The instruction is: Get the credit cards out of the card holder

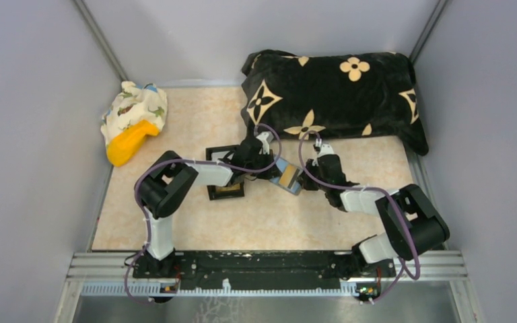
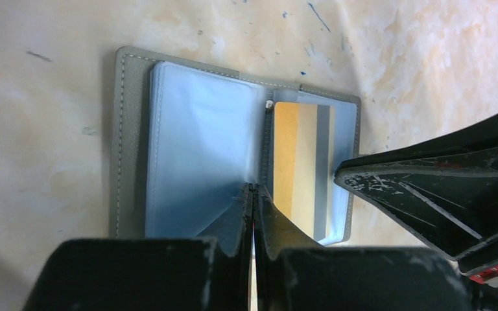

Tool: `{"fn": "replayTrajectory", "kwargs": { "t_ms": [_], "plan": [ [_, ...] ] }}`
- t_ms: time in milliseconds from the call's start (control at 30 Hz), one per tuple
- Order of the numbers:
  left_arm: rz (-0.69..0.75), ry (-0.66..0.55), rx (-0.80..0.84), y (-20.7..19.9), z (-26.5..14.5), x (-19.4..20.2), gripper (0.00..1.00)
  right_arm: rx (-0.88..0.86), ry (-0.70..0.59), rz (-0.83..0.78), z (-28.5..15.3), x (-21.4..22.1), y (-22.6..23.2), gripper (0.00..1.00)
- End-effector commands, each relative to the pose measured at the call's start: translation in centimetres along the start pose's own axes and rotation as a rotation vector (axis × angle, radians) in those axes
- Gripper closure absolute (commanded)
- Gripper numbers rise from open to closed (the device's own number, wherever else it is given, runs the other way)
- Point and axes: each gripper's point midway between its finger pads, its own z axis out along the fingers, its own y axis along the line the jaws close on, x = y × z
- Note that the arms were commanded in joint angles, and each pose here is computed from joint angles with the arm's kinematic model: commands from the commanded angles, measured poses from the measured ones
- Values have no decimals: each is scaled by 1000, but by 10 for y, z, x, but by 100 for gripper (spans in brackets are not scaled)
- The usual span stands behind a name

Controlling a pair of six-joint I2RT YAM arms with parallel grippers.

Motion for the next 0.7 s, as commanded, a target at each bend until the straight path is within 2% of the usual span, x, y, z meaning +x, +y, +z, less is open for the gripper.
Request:
{"fn": "replayTrajectory", "kwargs": {
  "t_ms": [0,133,400,467,667],
  "plan": [
    [-22,53,125,-13,3,15,97,-34,-36,12,-1,-9,6,100],
    [-56,58,236,-23,-3,16,94,-31,-16,20,2,-2,2,100],
    [-145,84,323,-21,-18,15,58,-36,0,82,3,12,-13,100],
    [-164,86,339,-19,-19,17,52,-39,0,94,2,13,-16,100],
    [-180,93,347,-17,-16,20,49,-19,9,86,2,17,-22,100]
  ]
}}
